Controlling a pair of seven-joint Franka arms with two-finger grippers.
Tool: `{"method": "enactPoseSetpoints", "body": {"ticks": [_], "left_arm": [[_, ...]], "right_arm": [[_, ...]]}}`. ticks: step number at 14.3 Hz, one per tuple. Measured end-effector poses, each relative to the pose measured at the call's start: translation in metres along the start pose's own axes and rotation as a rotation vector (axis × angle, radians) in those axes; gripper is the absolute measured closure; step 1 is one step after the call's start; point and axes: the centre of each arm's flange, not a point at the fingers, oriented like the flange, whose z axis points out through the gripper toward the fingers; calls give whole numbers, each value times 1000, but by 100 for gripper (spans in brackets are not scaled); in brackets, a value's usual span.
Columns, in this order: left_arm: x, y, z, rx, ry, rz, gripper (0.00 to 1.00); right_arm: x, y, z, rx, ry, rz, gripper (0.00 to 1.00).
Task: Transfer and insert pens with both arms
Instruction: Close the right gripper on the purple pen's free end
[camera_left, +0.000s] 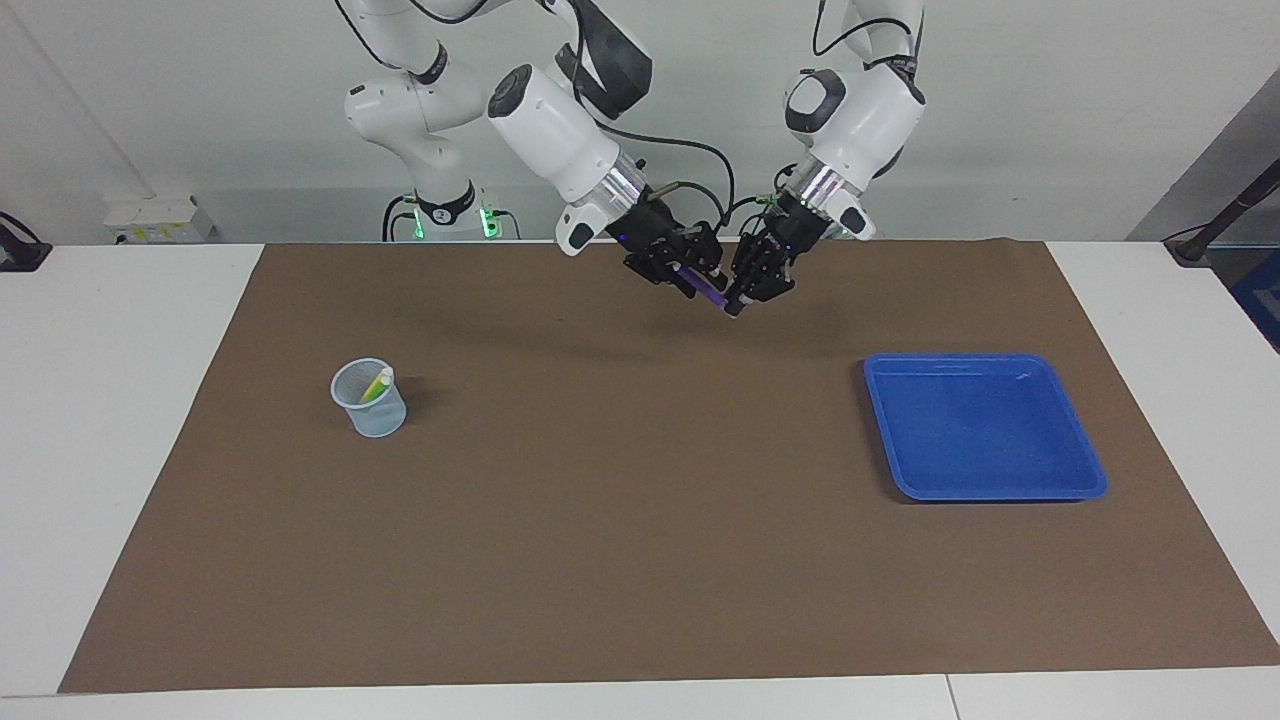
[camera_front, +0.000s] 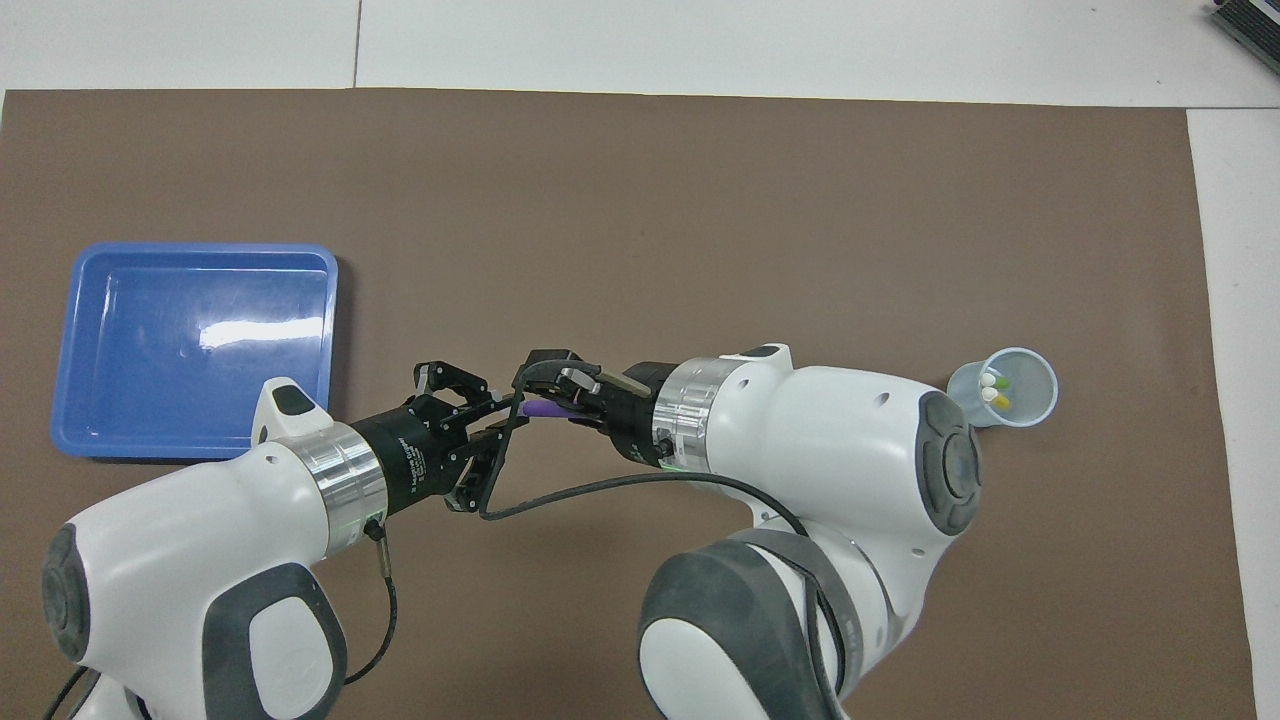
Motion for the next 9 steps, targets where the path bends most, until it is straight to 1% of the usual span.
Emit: {"method": "enactPoseSetpoints", "body": {"ticks": [1,2,4,5,6,9], "left_arm": [[0,0,0,0,0,0,83],[0,0,0,-1,0,-1,83],[0,0,-2,-3,-1,0,83],[0,1,-2,-4,-2,0,83],[0,1,-3,-8,-2,-2,83],[0,1,-3,-8,-3,-2,83]], "right_arm": [[0,0,0,0,1,0,50],[1,1,-1,-1,0,1,58],[3,2,-1,-4,-2,-7,60],[4,3,-2,-5,-2,-9,68],[5,5,-2,-9,-5,-8,79],[6,5,-3,-9,-4,-10,82]]}}
